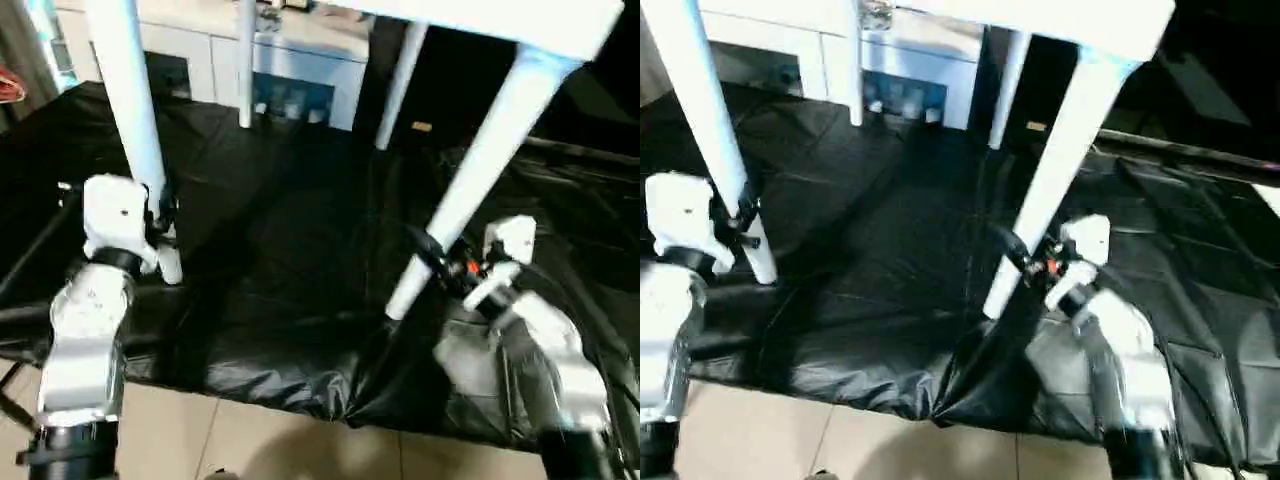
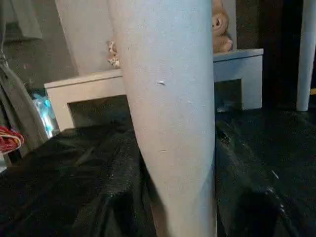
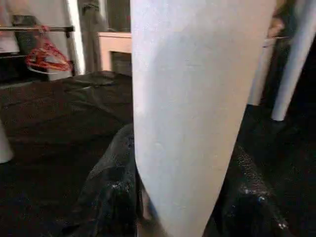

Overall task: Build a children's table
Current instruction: Flip table

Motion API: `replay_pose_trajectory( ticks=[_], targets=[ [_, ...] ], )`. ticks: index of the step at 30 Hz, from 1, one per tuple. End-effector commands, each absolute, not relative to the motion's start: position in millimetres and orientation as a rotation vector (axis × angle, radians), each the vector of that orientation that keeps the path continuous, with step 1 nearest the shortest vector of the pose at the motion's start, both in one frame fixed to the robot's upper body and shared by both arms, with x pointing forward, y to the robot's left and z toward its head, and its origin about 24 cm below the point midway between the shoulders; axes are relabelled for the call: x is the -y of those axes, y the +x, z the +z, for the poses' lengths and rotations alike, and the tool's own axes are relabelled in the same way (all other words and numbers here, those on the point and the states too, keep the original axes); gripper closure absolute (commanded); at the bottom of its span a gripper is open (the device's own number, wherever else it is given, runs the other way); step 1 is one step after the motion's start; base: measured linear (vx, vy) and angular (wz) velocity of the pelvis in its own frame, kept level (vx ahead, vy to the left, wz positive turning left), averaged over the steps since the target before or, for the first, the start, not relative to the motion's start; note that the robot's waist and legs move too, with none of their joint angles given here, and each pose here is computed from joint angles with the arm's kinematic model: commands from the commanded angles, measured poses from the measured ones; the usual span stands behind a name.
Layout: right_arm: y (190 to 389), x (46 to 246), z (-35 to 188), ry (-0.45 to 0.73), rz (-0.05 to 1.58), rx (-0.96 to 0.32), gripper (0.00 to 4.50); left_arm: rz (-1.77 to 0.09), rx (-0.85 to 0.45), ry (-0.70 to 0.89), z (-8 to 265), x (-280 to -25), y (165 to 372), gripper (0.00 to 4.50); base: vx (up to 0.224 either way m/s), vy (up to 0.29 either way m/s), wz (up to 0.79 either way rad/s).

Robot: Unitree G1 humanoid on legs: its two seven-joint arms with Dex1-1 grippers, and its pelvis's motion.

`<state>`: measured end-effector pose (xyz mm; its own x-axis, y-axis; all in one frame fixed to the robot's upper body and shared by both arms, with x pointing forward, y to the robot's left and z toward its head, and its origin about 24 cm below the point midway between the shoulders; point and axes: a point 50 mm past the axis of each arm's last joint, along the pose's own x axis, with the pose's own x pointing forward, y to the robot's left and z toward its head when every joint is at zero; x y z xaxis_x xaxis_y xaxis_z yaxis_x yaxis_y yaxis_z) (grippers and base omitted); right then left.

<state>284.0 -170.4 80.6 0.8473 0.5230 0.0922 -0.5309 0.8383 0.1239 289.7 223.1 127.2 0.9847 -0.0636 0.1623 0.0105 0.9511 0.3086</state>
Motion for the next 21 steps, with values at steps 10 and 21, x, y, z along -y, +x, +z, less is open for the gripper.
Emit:
replay_pose_trajectory(
  ticks=[10,21],
  targets=[
    [272.8,154.8,75.5,0.087,0.577,0.002,2.44,-0.159,0.055,0.414,96.8,-208.6,272.6,2.13,0.000,0.000,0.00],
    [256.9,168.0,72.5,0.162,0.484,-0.030,1.48,-0.081,0.043,0.303,90.3,-231.7,223.4,1.09,0.000,0.000,0.00]
  ],
)
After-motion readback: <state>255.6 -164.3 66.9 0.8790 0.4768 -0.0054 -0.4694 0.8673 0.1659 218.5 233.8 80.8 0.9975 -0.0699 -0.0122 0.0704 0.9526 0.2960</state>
